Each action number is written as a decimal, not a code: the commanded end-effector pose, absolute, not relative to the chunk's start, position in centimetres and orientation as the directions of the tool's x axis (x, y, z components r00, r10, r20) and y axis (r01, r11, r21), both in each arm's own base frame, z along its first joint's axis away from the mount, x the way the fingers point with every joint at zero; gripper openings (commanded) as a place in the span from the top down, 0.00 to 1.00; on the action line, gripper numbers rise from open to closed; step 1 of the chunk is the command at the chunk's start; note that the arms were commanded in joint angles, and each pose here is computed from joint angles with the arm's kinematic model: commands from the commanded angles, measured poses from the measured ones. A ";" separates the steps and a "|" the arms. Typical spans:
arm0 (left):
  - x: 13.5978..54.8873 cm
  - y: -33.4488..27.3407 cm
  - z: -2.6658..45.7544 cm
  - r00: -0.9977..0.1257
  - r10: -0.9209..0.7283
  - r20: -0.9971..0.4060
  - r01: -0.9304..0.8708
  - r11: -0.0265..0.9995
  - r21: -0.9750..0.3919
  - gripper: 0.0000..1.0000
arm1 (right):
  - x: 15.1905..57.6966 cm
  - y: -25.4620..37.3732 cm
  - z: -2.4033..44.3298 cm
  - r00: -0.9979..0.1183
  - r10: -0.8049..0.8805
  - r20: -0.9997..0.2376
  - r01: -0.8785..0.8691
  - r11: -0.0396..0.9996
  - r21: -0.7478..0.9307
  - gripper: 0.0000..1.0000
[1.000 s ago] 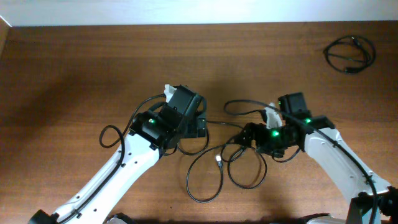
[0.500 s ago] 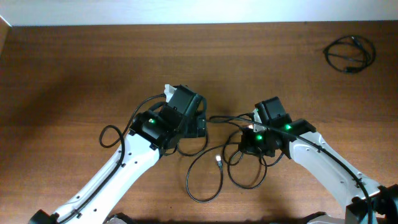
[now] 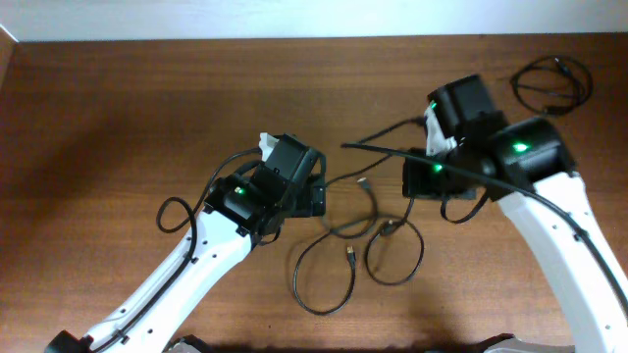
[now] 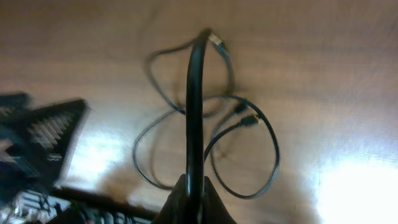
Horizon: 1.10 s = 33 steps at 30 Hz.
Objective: Untangle cables
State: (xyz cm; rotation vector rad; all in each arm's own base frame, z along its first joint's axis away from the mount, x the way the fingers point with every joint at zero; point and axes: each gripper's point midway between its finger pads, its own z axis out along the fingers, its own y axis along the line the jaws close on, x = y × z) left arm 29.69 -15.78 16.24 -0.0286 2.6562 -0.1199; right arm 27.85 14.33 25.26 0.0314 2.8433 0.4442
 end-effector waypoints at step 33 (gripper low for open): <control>29.9 -15.6 16.2 -0.885 -0.055 -0.462 -0.014 0.996 -0.091 0.01 | 26.5 -9.4 45.3 -0.406 0.227 -0.885 0.696 0.704 -0.139 0.96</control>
